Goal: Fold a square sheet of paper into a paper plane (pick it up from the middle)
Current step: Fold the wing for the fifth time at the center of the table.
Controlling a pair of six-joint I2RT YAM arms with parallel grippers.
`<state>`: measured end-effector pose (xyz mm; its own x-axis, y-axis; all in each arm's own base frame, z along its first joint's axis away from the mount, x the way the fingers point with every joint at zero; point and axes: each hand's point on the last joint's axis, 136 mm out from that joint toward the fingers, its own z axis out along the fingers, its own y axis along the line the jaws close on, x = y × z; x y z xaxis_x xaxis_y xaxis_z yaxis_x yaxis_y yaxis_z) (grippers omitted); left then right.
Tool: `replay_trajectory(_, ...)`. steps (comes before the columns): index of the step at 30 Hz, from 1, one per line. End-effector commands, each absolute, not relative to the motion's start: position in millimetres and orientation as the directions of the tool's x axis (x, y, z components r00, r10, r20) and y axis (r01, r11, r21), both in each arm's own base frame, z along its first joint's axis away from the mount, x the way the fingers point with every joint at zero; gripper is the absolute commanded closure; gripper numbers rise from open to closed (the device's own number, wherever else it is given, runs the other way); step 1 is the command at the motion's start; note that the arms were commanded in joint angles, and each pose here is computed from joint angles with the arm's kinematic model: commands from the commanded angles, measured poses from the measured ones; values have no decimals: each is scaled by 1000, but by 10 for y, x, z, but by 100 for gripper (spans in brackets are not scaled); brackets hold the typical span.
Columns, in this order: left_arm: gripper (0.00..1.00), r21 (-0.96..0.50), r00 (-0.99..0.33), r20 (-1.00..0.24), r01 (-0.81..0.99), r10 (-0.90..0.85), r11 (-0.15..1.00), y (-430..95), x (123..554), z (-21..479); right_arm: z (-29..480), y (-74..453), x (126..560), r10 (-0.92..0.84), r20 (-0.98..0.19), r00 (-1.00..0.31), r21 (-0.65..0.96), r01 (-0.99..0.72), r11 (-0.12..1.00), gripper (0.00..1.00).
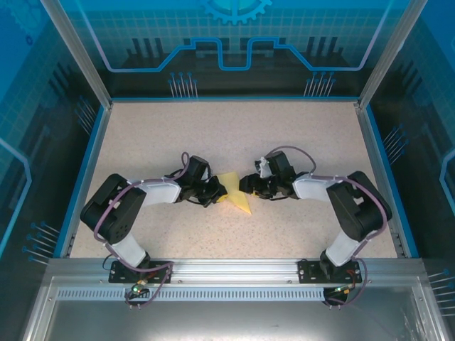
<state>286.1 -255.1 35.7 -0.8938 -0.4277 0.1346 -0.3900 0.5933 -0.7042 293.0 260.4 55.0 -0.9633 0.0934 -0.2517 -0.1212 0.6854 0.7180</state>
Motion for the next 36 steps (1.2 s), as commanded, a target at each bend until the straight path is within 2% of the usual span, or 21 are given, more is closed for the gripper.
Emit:
replay_trajectory(1,96,-713,-902,135,-376,-410,592,-2602,2859,517,631,2511,2841,-57,-466,-883,548,-339,765,35)
replay_trajectory(4,97,-708,-902,139,-380,-409,596,-2617,2849,555,707,2557,2713,-238,-638,-732,300,-521,799,32)
replay_trajectory(7,97,-706,-902,140,-380,-409,597,-2636,2855,607,740,2602,2654,-350,-722,-597,110,-599,793,36)
replay_trajectory(10,97,-704,-900,141,-384,-412,597,-2649,2867,645,710,2679,2582,-424,-760,-493,9,-660,751,37)
replay_trajectory(13,97,-702,-899,144,-387,-414,598,-2647,2867,665,709,2839,2476,-495,-805,-327,-114,-734,670,38)
replay_trajectory(17,97,-698,-898,145,-390,-415,600,-2642,2863,680,608,2955,2444,-584,-779,-227,-232,-761,606,39)
replay_trajectory(25,97,-698,-896,149,-395,-418,597,-2646,2869,692,534,3042,2662,-630,-764,-137,-374,-702,606,53)
replay_trajectory(36,97,-694,-894,153,-400,-421,598,-2645,2871,703,465,3156,2717,-657,-748,-91,-415,-709,570,71)
